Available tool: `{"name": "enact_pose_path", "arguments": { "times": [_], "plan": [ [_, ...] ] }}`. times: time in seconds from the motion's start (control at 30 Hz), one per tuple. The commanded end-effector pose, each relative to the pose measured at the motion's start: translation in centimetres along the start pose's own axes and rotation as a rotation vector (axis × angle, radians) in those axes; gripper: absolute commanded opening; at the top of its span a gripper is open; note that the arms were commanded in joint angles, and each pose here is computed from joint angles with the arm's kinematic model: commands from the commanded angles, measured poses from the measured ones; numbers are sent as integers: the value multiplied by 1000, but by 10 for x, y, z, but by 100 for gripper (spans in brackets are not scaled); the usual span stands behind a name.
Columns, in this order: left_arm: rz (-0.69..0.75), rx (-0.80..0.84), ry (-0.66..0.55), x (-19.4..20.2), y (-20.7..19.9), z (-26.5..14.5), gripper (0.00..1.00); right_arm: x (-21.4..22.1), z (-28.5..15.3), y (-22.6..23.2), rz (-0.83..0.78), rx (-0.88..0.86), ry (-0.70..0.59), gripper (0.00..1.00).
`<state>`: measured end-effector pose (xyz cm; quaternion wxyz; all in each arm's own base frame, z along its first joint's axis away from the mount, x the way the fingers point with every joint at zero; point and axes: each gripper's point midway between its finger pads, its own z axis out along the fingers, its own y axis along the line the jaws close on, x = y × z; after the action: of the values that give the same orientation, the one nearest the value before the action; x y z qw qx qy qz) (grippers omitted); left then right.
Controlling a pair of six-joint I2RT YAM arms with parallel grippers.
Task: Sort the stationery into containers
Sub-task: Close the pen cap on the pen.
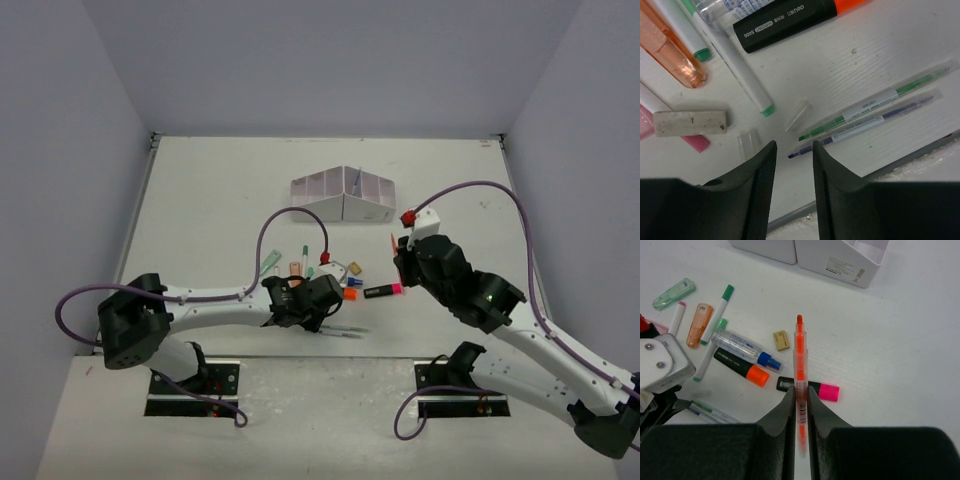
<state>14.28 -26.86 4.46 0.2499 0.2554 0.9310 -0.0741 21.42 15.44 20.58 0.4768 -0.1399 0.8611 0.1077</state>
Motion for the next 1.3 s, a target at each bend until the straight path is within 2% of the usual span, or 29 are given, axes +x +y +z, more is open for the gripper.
{"name": "enact_pose_path", "arguments": {
  "times": [0.0,0.3,0.63,0.7,0.8,1.27],
  "plan": [
    [30,56,-59,-25,-18,4,37,-2,-3,5,23,-28,-18,0],
    [12,3,-73,-30,-13,10,37,-1,-7,5,28,-45,-29,0],
    [-93,-109,-100,-23,28,-14,39,-3,-11,4,26,-55,-45,0],
    [-116,-115,-91,-15,39,-13,37,-2,-11,4,27,-54,-43,0],
    [-122,-99,-58,-2,41,-9,29,-1,-11,5,23,-58,-41,0],
    [-117,-96,-19,10,42,8,21,0,-13,5,24,-67,-44,0]
  ]
}}
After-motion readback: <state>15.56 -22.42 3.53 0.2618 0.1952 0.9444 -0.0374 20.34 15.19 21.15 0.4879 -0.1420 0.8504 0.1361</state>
